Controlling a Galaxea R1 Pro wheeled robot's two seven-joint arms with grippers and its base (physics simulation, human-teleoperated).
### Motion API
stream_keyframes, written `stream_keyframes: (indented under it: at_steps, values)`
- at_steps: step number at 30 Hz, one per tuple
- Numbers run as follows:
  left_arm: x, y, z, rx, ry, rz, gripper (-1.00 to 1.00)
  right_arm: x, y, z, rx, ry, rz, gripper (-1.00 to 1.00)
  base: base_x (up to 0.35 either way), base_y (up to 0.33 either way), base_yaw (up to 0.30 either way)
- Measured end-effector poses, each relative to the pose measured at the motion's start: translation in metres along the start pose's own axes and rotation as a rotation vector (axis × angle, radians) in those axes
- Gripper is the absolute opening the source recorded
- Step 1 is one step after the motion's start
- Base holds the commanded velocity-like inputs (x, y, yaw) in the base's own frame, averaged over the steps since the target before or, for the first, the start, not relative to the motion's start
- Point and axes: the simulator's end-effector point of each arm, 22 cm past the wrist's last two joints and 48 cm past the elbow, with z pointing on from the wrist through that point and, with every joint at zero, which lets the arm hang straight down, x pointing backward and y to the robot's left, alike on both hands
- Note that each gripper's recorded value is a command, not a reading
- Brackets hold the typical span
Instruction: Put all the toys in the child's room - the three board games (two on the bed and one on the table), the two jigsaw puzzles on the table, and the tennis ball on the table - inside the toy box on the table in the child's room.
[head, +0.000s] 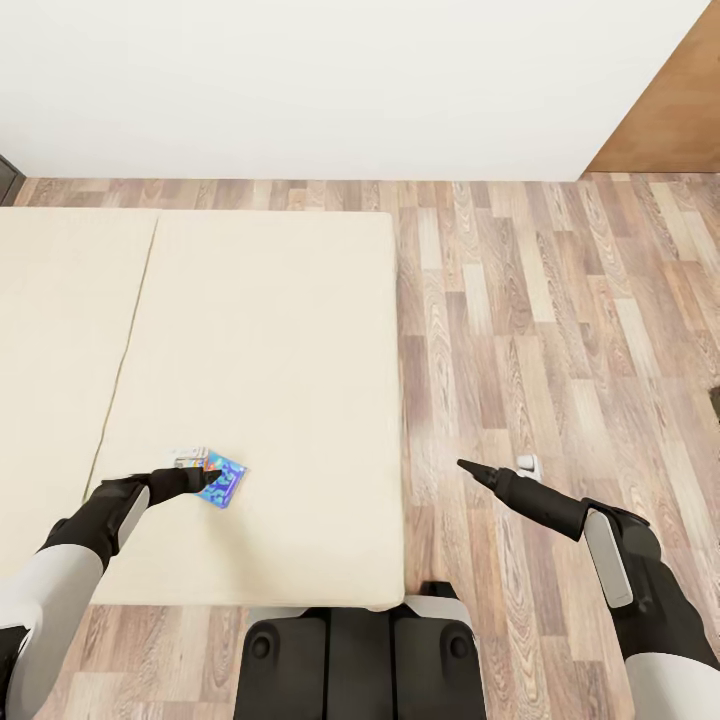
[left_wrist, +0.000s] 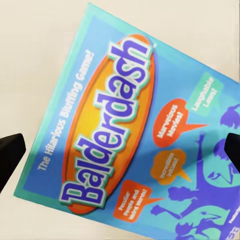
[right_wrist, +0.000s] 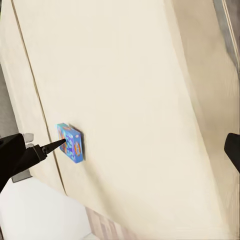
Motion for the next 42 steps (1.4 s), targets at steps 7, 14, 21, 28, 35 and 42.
stream_keyframes:
  at_steps: [7, 14, 21, 28, 35, 42]
  values:
    - [0.0005, -0.0025, 0.0007, 0.003, 0.001, -0.001, 1.00, -0.0001, -0.0001, -0.0001, 0.000, 0.000, 0.000, 1.00, 0.000, -0.263, 0.000]
    - [0.0007, -0.0029, 0.0009, 0.004, 0.002, -0.001, 1.00, 0.0001, -0.0006, -0.0003, 0.001, 0.000, 0.002, 1.00, 0.000, -0.294, 0.000]
    - [0.0007, -0.0035, 0.0010, 0.005, 0.002, -0.001, 1.00, -0.0001, -0.0009, -0.0005, 0.002, 0.000, 0.002, 1.00, 0.000, -0.291, 0.000]
    - [0.0007, -0.0040, 0.0011, 0.005, 0.002, -0.001, 1.00, -0.0002, -0.0011, -0.0007, 0.002, 0.000, 0.002, 1.00, 0.000, -0.251, 0.000]
    - [0.0009, -0.0039, 0.0011, 0.005, 0.002, -0.002, 1.00, -0.0001, -0.0011, -0.0006, 0.002, 0.000, 0.002, 1.00, 0.000, -0.165, 0.000]
    - [0.0010, -0.0039, 0.0011, 0.005, 0.003, -0.004, 1.00, 0.0001, -0.0014, -0.0006, 0.002, 0.000, 0.003, 1.00, 0.000, -0.129, 0.000]
